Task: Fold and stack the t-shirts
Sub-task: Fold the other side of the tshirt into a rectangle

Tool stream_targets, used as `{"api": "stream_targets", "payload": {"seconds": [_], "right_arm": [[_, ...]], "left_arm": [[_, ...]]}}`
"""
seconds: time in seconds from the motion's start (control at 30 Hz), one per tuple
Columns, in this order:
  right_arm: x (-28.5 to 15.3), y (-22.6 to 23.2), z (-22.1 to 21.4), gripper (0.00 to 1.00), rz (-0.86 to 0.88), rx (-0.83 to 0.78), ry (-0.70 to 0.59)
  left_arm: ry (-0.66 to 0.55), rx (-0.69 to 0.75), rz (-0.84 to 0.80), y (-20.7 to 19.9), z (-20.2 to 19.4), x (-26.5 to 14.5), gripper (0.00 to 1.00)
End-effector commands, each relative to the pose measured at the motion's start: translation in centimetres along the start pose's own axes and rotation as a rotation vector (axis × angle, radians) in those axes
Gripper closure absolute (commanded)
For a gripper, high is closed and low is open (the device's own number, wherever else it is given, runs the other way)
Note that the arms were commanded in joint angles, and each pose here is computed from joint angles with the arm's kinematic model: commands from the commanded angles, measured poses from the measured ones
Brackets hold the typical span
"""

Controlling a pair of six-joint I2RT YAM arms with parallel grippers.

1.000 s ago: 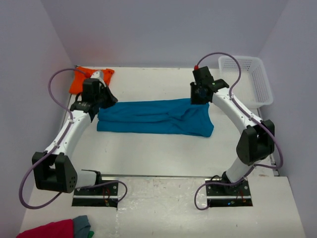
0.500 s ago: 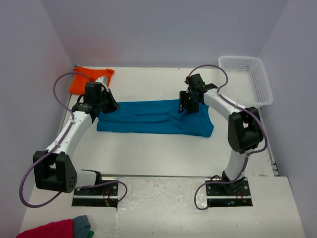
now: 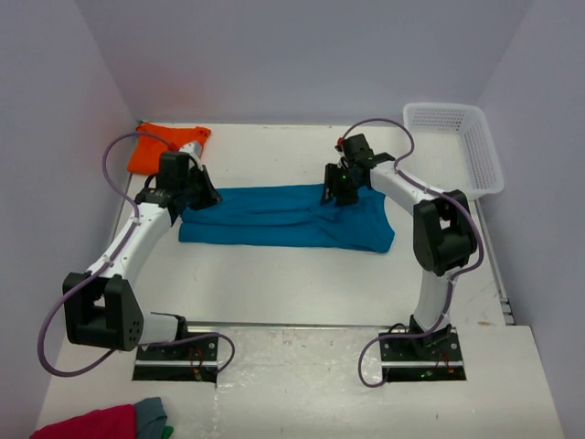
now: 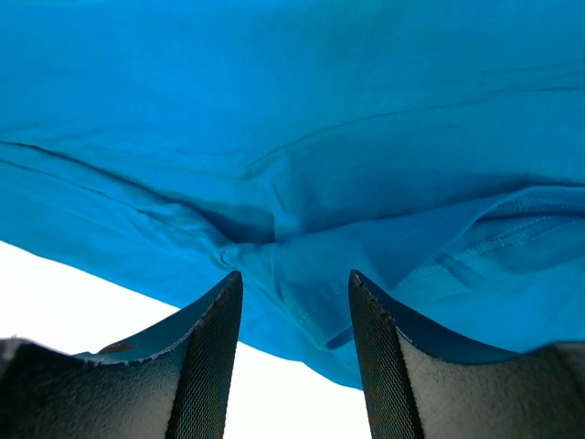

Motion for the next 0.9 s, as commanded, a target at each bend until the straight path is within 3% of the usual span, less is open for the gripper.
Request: {"api": "stream_targets", "payload": {"seconds": [0.0, 0.47, 0.87], "right_arm": [[-0.8, 0.3, 0.2, 0.49, -0.006, 0.003, -0.056], [-2.3, -0.9, -1.6, 0.49, -0.073, 0.019, -0.099], [-0.5, 0.3, -2.1, 0.53, 0.006, 0.020, -0.056]], "left_arm": [[-0.024, 0.051, -0.024, -0.7, 1.2, -0.4, 0.98], [0.014, 0.048, -0.029, -0.3, 0.1, 0.5, 0.97], [0.019, 0.054, -0.026, -0.1, 0.0, 0.7, 0.97]]}}
Point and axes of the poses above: each gripper's point midway between its finger pads, its own x axis out along the fingers, its own y axis along the line the jaws close on, z = x × y, the point moved 7 cm from there along -x, back along the fingers
